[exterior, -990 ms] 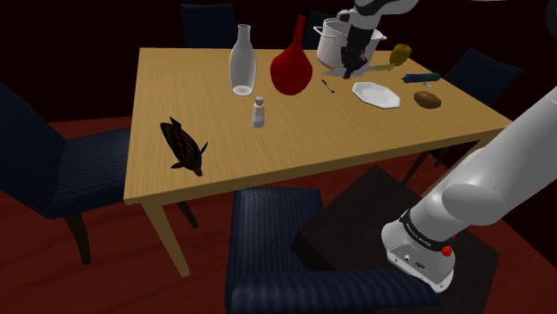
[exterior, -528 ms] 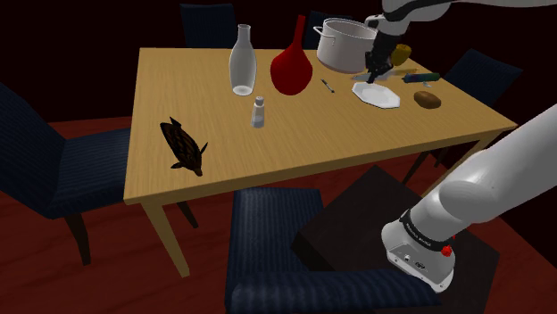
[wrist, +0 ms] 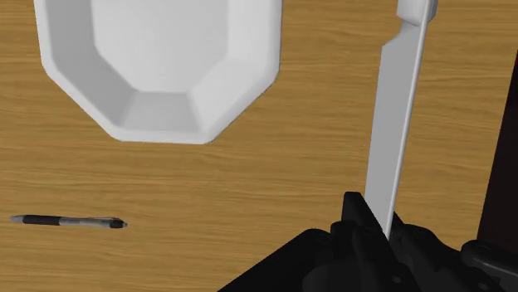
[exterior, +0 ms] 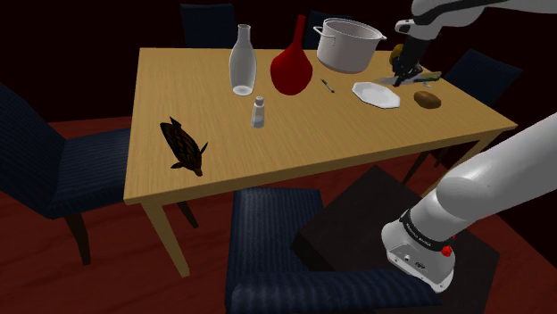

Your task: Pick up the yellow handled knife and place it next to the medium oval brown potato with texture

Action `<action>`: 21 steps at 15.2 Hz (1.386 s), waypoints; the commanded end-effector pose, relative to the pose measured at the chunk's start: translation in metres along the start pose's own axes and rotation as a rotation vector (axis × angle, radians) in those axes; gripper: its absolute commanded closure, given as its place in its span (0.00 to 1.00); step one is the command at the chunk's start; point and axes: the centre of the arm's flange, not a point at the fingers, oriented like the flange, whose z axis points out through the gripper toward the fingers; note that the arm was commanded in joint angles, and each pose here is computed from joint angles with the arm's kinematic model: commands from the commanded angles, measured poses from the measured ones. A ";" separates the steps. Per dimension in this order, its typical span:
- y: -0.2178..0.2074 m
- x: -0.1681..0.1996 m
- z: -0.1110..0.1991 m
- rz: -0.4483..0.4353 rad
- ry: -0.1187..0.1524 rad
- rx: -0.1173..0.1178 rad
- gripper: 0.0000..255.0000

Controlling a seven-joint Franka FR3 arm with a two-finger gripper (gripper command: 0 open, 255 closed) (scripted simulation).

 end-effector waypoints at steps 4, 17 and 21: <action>-0.023 -0.062 0.004 -0.002 0.000 0.000 1.00; -0.065 -0.168 0.031 -0.002 0.000 0.000 1.00; -0.065 -0.168 0.052 -0.002 0.000 0.000 1.00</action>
